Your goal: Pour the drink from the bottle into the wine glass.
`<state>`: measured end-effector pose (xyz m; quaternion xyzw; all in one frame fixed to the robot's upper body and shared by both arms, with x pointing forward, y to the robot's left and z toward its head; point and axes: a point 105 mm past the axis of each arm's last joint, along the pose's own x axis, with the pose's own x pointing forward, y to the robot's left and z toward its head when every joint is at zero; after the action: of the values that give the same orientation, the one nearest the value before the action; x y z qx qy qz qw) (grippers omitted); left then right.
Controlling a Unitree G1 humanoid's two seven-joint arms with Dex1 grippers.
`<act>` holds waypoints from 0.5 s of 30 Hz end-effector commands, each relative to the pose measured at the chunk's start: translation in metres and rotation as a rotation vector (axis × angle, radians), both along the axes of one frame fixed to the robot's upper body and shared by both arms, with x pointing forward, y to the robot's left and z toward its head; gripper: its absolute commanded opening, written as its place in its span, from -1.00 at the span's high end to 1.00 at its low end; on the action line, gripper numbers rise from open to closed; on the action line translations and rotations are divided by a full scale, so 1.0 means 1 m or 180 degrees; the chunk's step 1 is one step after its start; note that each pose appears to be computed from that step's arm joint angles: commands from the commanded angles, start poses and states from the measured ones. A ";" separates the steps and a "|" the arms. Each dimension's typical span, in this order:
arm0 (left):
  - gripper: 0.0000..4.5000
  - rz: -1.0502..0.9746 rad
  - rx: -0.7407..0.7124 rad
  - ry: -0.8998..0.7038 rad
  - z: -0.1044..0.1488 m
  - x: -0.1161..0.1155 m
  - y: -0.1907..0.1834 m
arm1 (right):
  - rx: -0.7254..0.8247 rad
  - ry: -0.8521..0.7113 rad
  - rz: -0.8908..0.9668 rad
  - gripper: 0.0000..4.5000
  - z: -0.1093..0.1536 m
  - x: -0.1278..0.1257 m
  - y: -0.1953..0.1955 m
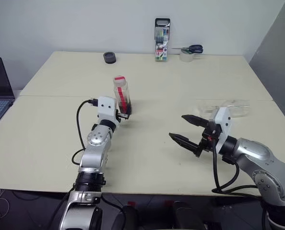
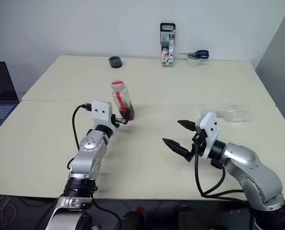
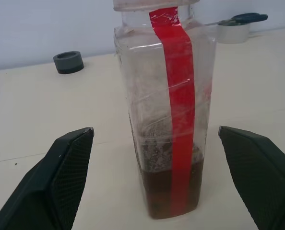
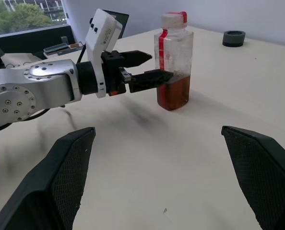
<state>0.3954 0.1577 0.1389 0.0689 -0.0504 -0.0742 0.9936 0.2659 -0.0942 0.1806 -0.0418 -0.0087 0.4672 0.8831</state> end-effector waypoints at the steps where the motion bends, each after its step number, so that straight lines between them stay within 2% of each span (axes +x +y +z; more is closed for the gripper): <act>1: -0.98 0.0011 0.0031 -0.0230 0.020 0.006 -0.003 | 0.0037 -0.0182 0.0091 -1.00 0.014 -0.004 0.005; 15: -0.98 -0.0002 0.0058 -0.0295 0.039 0.032 -0.017 | 0.0073 -0.0245 0.0202 -1.00 0.023 -0.003 0.007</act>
<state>0.4250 0.1461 0.1578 0.0806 -0.0638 -0.0703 0.9922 0.2667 -0.0905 0.1895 -0.0446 -0.0224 0.4784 0.8767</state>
